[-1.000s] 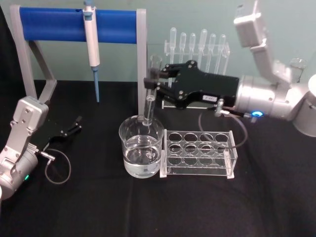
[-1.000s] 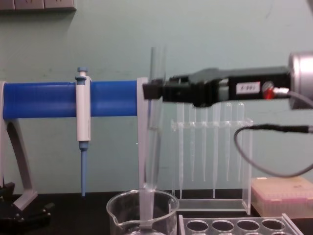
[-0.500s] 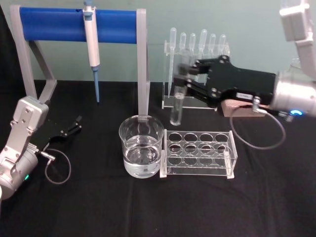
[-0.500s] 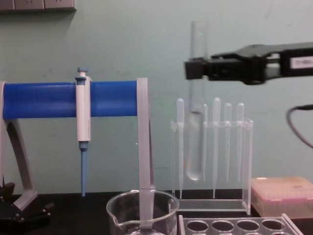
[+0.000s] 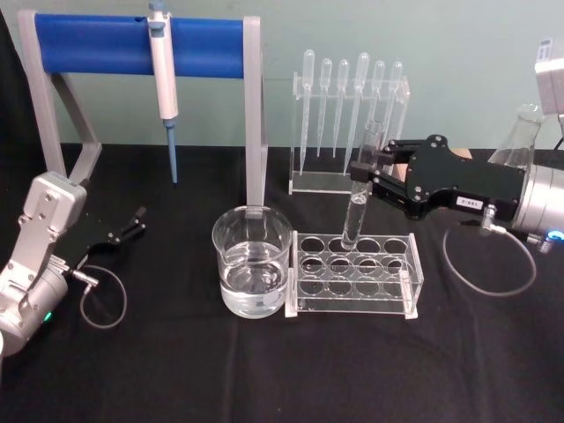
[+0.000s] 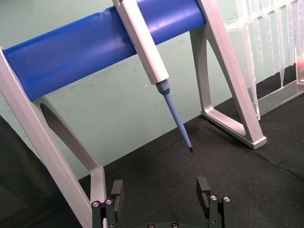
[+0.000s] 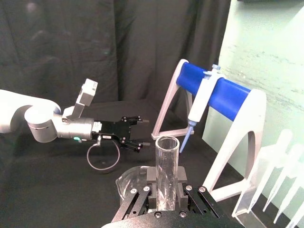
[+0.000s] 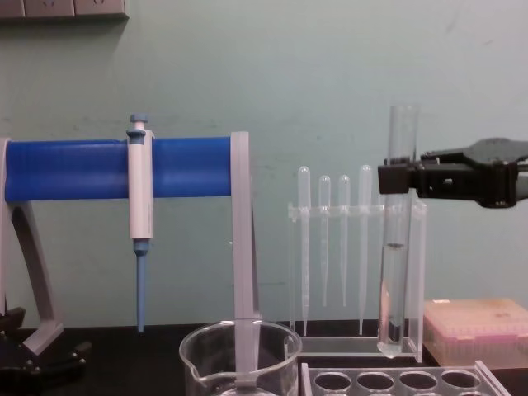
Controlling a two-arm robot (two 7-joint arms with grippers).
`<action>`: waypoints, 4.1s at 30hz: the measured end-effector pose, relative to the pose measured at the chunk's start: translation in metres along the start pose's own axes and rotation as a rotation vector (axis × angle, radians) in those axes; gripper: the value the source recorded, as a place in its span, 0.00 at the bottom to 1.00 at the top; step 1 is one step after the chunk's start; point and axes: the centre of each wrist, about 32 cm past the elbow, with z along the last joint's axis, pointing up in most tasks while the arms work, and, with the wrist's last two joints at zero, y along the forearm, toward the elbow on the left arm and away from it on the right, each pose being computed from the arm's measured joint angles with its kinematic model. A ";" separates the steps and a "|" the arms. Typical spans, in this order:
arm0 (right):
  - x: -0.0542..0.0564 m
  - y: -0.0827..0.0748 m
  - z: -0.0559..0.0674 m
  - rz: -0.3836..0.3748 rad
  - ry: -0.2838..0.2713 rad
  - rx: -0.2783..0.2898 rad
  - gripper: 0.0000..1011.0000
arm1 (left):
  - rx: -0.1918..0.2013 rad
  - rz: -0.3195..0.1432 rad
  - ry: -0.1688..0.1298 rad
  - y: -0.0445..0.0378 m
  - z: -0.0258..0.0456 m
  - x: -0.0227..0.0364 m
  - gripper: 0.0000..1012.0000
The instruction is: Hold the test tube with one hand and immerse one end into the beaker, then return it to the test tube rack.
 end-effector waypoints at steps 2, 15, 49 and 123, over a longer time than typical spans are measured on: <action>0.000 0.000 -0.002 -0.003 0.005 -0.001 0.24 | 0.000 0.000 0.000 0.0000 0.0000 0.0000 0.99; -0.005 0.005 -0.020 -0.016 0.043 -0.017 0.24 | 0.000 0.000 0.000 0.0000 0.0000 0.0000 0.99; -0.011 0.012 -0.056 -0.044 0.066 -0.030 0.24 | 0.000 0.000 0.000 0.0000 0.0000 0.0000 0.99; -0.014 0.004 -0.064 -0.307 0.105 0.137 0.99 | 0.000 0.000 0.000 0.0000 0.0000 0.0000 0.99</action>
